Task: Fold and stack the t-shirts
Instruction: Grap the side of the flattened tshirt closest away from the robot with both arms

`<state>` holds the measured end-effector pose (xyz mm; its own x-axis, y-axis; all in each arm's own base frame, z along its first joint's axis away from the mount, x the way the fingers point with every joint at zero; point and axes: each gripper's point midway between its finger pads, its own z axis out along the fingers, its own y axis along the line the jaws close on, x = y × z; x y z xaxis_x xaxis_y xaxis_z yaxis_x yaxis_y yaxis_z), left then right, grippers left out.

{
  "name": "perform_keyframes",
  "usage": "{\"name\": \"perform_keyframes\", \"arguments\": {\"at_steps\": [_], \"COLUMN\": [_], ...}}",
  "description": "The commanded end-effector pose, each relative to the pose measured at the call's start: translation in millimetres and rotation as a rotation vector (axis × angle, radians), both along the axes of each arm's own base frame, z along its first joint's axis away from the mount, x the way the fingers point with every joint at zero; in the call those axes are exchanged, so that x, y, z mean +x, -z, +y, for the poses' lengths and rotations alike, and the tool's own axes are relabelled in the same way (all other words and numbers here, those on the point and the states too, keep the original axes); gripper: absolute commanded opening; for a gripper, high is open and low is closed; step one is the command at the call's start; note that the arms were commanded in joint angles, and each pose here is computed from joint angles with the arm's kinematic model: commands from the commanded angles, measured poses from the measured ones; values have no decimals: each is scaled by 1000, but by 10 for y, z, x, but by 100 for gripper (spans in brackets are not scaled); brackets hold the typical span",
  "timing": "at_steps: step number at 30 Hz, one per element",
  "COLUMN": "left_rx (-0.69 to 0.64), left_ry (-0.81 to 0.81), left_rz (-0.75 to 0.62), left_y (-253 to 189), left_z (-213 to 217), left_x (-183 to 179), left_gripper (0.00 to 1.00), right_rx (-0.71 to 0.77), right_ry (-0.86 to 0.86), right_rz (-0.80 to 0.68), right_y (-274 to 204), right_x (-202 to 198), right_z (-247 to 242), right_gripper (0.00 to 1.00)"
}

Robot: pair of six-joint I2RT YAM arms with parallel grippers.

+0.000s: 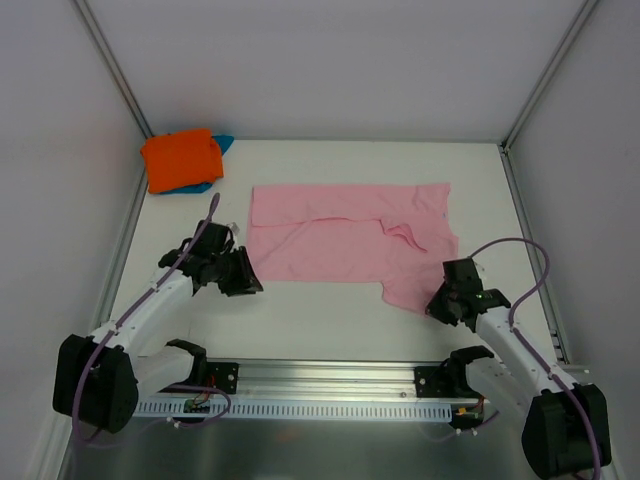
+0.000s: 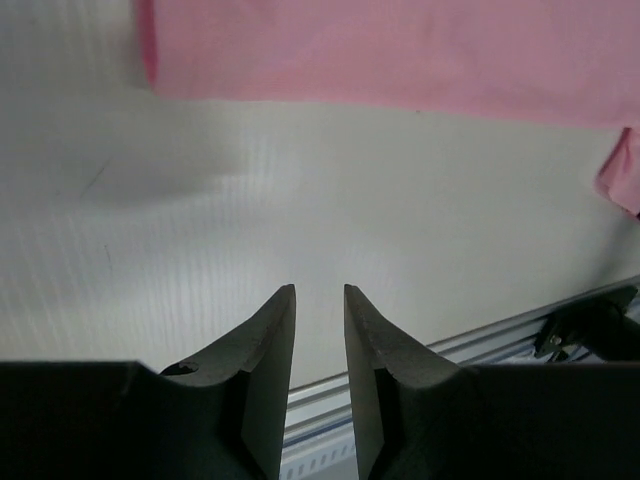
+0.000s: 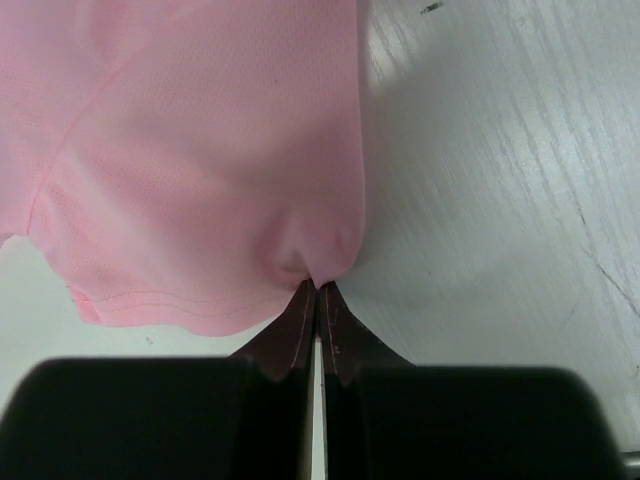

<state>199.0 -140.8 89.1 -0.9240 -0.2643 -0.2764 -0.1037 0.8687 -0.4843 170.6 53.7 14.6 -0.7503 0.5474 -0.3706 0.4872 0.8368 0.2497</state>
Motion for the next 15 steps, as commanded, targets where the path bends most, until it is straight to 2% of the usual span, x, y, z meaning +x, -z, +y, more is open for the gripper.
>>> {"name": "perform_keyframes", "arguments": {"at_steps": [1, 4, 7, 11, 14, 15], "left_rx": [-62, -62, -7, 8, 5, 5], "left_ry": [-132, -210, -266, -302, -307, -306], "left_rz": [48, 41, 41, 16, -30, -31], "left_y": [199, 303, 399, 493, 506, 536], "left_z": [65, 176, 317, 396, 401, 403], "left_x": [33, 106, 141, 200, 290, 282], "left_gripper": [27, 25, 25, 26, 32, 43], "right_rx": [-14, -11, -7, 1, 5, 3], "right_ry": [-4, -12, -22, -22, -26, -28], "right_rz": [-20, -26, -28, -32, -25, -22], "right_y": [-116, -150, -165, -165, -146, -140], "right_x": [24, 23, 25, 43, 38, 35], "right_z": [-16, -9, 3, 19, 29, 28], "right_gripper": [0, 1, 1, 0, 1, 0]}}
